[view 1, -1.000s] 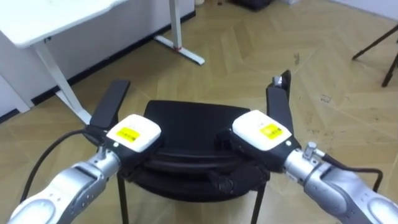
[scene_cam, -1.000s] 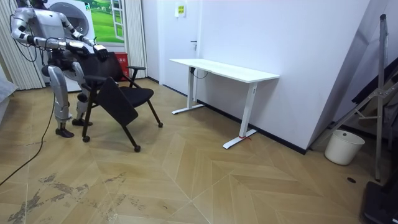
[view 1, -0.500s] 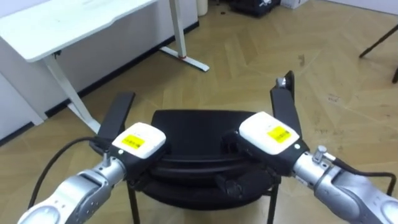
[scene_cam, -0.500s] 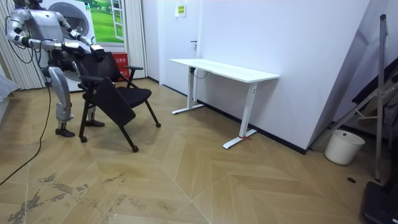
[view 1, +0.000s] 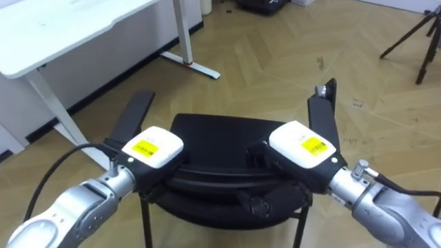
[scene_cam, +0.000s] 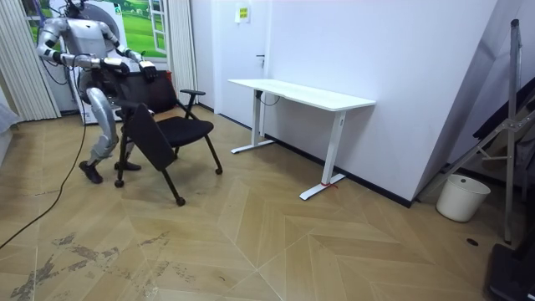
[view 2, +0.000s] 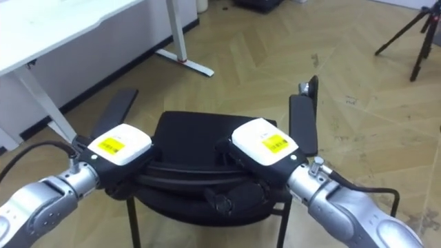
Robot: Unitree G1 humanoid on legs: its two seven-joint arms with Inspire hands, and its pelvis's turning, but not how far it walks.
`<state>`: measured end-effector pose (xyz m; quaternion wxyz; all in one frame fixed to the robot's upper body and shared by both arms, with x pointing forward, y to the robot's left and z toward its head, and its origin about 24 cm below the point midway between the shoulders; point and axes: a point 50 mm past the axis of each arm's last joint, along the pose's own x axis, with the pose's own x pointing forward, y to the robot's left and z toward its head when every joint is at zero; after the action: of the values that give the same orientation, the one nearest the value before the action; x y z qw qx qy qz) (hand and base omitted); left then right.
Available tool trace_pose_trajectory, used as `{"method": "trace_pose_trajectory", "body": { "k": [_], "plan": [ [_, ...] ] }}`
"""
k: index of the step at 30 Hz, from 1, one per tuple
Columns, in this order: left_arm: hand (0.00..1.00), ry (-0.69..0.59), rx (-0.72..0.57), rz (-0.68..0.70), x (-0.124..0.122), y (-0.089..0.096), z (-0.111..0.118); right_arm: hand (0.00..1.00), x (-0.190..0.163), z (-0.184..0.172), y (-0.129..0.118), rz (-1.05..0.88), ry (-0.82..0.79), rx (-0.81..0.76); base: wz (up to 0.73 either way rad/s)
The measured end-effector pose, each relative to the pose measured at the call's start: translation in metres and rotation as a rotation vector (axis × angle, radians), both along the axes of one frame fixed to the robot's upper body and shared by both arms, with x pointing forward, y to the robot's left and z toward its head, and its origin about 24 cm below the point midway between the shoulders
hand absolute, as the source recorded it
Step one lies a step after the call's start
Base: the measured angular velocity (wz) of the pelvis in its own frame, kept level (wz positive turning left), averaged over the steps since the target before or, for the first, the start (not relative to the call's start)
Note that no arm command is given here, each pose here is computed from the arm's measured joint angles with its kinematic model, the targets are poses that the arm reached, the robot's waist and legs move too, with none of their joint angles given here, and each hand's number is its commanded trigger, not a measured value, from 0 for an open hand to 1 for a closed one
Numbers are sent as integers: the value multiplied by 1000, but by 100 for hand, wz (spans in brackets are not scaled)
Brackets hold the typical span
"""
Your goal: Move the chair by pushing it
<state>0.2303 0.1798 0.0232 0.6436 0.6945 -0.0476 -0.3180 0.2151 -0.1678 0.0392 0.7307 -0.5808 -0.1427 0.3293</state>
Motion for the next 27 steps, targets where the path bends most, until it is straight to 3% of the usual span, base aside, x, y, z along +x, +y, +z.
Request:
{"method": "trace_pose_trajectory", "body": {
  "k": [11,20,23,27],
  "plan": [
    [100,-63,-1,-21,11,-2,12,100,-1,4,-3,-16,-6,44,3],
    [100,-22,51,-44,-2,-1,-1,100,-22,-18,6,-20,112,87,18],
    [100,-84,55,-61,9,-3,13,100,-17,-13,4,-42,91,106,25],
    [100,-87,41,-52,9,-4,12,100,-16,-8,3,-46,74,107,-18]
  ]
}}
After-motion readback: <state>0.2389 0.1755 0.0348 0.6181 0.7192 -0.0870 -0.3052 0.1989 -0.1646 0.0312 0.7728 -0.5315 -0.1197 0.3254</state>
